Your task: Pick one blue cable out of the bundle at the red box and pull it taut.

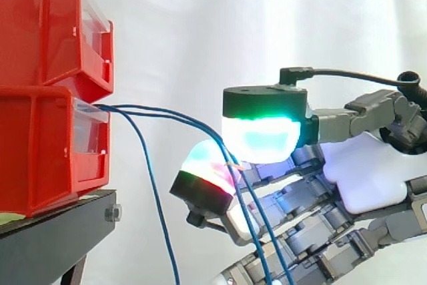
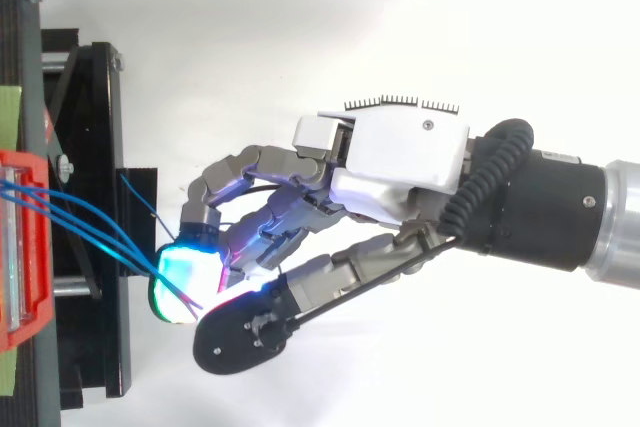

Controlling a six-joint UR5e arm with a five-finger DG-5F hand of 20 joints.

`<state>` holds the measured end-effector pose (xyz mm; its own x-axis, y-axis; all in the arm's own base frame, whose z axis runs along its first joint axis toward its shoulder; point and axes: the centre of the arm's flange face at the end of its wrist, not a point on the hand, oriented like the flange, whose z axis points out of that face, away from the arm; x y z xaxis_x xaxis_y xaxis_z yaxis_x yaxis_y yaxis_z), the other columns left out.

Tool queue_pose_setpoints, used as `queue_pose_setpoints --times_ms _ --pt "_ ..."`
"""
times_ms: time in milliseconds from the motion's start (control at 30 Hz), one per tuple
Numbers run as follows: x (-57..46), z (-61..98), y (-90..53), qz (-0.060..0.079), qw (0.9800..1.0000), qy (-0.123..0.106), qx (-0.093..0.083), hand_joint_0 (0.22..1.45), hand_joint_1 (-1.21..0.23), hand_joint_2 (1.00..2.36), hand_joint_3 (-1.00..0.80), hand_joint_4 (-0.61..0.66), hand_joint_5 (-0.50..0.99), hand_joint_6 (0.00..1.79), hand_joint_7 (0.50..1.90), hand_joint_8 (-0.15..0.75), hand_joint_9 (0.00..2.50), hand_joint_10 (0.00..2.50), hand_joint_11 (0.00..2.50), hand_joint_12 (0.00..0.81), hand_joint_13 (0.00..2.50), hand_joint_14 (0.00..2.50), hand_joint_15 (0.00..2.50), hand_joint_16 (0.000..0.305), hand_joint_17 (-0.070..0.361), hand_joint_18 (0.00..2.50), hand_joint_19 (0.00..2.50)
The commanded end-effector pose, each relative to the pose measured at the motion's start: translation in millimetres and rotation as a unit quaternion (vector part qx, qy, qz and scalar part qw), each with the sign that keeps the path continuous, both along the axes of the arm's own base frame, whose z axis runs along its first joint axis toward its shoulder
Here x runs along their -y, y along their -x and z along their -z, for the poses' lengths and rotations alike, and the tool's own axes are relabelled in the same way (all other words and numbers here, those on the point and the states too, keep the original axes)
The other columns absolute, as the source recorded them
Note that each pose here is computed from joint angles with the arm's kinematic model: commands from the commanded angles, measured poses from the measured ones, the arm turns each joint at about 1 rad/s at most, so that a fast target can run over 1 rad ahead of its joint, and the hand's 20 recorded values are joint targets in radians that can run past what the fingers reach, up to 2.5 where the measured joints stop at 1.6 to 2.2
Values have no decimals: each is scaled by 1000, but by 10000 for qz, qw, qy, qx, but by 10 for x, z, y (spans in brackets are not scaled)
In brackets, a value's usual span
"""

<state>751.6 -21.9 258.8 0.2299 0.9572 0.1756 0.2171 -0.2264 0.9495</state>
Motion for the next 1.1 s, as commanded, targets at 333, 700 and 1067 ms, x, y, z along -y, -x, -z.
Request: queue_pose_setpoints --times_ms 333,700,1067 --pt "-19 3 0 -12 10000 7 1 505 -818 1000 -500 169 -182 664 1025 308 687 14 797 426 420 4 151 60 136 579 314" --pt "-20 -3 -3 -12 10000 5 9 616 -789 1006 -423 146 -169 761 1021 324 784 17 813 411 475 4 163 56 126 614 336" --pt "-20 -3 -3 -12 10000 5 9 658 -834 1024 -77 82 -215 886 1021 325 803 15 880 413 507 5 163 57 127 664 320"
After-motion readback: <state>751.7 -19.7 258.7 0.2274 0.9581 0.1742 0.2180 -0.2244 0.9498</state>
